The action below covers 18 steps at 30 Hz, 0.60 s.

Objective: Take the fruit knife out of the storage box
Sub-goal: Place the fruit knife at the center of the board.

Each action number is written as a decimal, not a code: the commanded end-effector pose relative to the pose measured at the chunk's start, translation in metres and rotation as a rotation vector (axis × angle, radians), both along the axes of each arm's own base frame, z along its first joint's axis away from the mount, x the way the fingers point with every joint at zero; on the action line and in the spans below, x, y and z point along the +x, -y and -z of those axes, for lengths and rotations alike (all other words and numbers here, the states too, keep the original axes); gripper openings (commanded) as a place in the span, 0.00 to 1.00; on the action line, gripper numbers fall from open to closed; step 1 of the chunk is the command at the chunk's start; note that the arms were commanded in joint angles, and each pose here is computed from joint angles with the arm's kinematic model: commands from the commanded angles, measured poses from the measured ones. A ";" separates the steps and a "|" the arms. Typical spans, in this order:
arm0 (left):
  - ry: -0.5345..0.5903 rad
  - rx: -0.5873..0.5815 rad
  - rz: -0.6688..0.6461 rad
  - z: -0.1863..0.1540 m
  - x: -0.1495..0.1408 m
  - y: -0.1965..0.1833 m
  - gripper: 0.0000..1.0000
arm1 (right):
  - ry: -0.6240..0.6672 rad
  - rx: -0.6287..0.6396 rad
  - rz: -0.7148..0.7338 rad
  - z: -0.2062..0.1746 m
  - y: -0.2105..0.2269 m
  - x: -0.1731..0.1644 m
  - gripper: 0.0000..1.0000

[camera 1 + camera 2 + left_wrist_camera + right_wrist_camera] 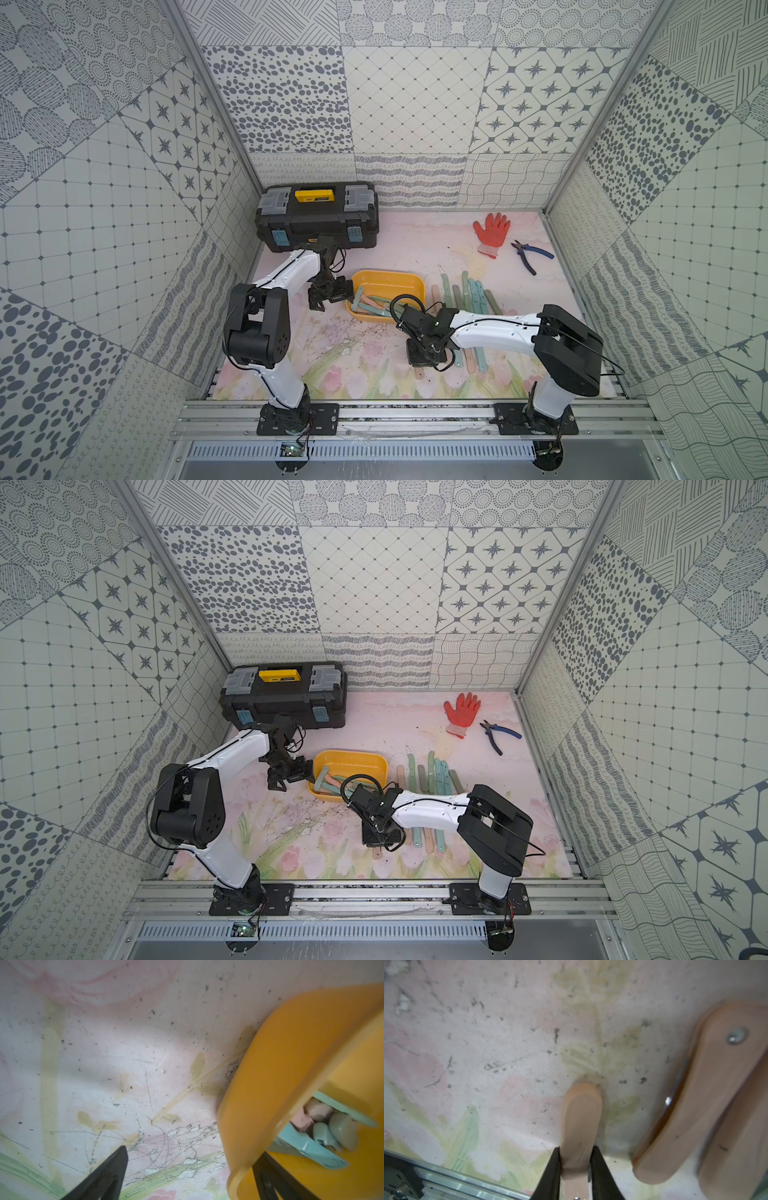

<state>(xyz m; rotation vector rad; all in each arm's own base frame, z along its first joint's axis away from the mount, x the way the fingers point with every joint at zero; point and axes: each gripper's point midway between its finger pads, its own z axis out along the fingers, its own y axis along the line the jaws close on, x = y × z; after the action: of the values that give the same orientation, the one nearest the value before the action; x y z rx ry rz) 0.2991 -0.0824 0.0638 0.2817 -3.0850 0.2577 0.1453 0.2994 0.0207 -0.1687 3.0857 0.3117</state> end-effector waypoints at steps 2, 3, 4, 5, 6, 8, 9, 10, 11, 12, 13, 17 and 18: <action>-0.016 0.012 -0.002 -0.002 -0.005 -0.002 0.92 | 0.023 -0.047 0.053 0.008 0.007 0.011 0.23; -0.017 0.012 -0.002 -0.002 -0.005 -0.001 0.92 | 0.026 -0.049 0.053 0.008 0.007 0.012 0.23; -0.015 0.011 -0.002 -0.002 -0.005 -0.001 0.92 | 0.028 -0.055 0.053 0.008 0.008 0.013 0.23; -0.016 0.012 -0.002 -0.002 -0.005 -0.002 0.92 | 0.034 -0.064 0.051 0.008 0.008 0.015 0.23; -0.016 0.011 -0.001 -0.002 -0.005 -0.002 0.92 | 0.036 -0.072 0.052 0.009 0.010 0.016 0.23; -0.016 0.013 -0.001 -0.002 -0.005 -0.002 0.92 | 0.044 -0.080 0.054 0.008 0.011 0.018 0.23; -0.016 0.013 0.000 -0.002 -0.006 -0.002 0.92 | 0.047 -0.086 0.052 0.008 0.012 0.018 0.23; -0.016 0.014 0.000 -0.002 -0.005 -0.002 0.92 | 0.049 -0.092 0.051 0.008 0.013 0.019 0.23; -0.016 0.014 -0.001 -0.002 -0.005 -0.002 0.92 | 0.051 -0.092 0.048 0.007 0.013 0.019 0.23; -0.017 0.014 -0.001 -0.002 -0.006 -0.002 0.92 | 0.058 -0.098 0.050 0.006 0.015 0.020 0.24; -0.017 0.014 -0.002 -0.002 -0.006 -0.002 0.92 | 0.064 -0.103 0.051 0.005 0.016 0.020 0.24; -0.017 0.013 -0.001 -0.002 -0.005 -0.002 0.92 | 0.083 -0.131 0.044 0.003 0.021 0.023 0.26; -0.016 0.013 -0.001 -0.002 -0.005 -0.002 0.92 | 0.086 -0.133 0.040 0.002 0.020 0.024 0.26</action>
<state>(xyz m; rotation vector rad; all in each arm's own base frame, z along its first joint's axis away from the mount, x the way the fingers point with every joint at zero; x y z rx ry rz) 0.2991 -0.0824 0.0638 0.2817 -3.0850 0.2577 0.1622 0.2872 0.0195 -0.1351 3.0407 0.1817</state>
